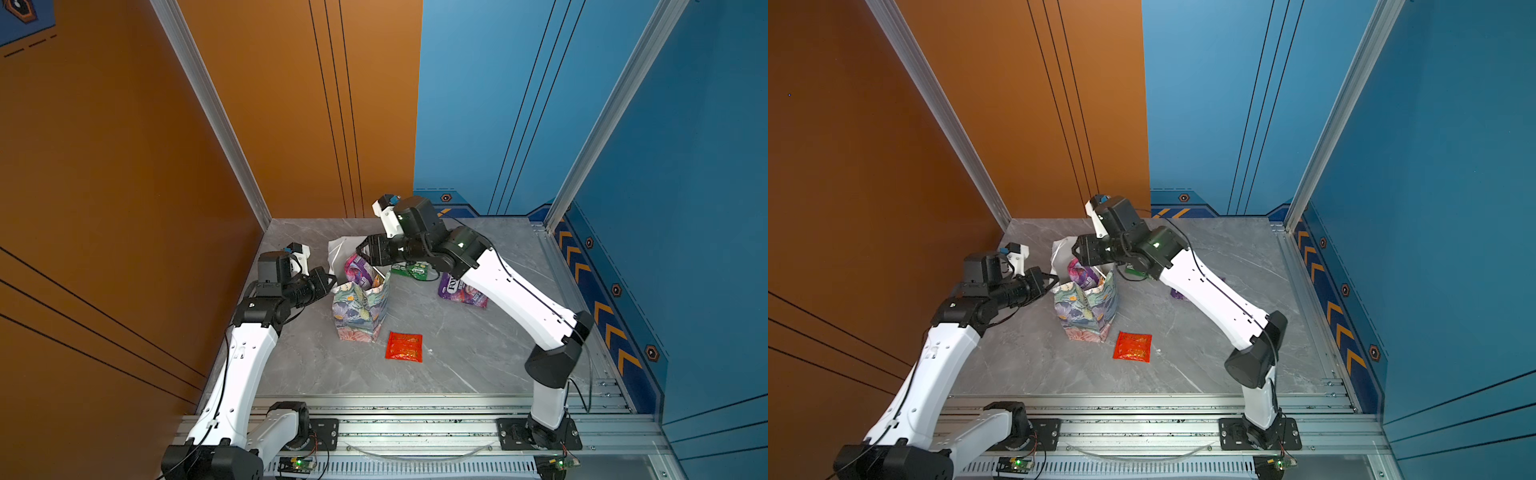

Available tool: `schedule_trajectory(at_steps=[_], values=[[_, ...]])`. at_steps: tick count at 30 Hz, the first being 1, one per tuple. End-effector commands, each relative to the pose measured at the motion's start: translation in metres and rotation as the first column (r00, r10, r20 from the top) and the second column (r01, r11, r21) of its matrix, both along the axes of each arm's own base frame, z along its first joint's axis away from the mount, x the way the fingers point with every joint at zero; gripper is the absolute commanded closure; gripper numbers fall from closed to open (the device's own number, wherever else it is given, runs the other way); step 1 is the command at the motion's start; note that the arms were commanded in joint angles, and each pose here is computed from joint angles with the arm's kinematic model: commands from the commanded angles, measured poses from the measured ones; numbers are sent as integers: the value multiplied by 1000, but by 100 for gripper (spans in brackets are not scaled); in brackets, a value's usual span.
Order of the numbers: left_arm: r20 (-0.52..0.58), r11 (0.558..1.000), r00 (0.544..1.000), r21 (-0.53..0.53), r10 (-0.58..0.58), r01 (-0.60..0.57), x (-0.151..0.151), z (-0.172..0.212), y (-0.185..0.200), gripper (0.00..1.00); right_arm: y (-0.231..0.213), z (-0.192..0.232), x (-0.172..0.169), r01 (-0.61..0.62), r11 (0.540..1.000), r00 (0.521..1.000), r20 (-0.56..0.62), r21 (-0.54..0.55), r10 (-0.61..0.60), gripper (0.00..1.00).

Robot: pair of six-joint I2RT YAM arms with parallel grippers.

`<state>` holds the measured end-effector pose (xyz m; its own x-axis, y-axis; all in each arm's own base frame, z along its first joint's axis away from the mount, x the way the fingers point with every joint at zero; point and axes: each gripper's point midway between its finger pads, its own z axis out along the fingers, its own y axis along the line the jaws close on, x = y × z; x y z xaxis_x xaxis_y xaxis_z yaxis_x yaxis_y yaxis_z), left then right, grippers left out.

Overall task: Place the snacks into the paper bag
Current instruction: 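Move the right gripper away from the bag toward the second purple Fox's Berries packet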

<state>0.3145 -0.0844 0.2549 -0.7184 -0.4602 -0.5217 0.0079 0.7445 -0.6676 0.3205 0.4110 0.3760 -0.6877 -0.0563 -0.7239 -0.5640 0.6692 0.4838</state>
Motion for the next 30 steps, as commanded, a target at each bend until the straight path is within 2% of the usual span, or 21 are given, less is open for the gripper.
schedule_trajectory(at_steps=[1,4,7,11,15,18,26,30], values=[[-16,1000,1000,10,3,-3,-2,-5,3,100,-12,-23,4,32,999,999,-24,-30,-33,41],[-14,1000,1000,9,5,-5,-2,-4,3,100,-29,-24,-2,51,999,998,-38,6,-51,41],[-14,1000,1000,9,6,-6,-1,-3,3,100,-60,-27,-5,107,994,994,-30,-13,-108,41],[-11,1000,1000,9,5,-5,-1,-2,3,100,-121,-49,-1,242,969,968,-60,-44,-244,41],[-11,1000,1000,9,5,-5,-1,-2,3,100,-197,-98,16,414,907,893,-159,-77,-421,41],[-12,1000,1000,7,4,-4,-1,-2,2,100,-248,-136,25,516,851,820,-230,-102,-524,41],[-8,1000,1000,5,5,-5,-1,0,2,100,-334,-214,45,671,738,650,-419,-75,-634,43],[-8,1000,1000,2,4,-4,0,1,2,100,-355,-244,54,707,702,592,-469,-88,-655,44]])
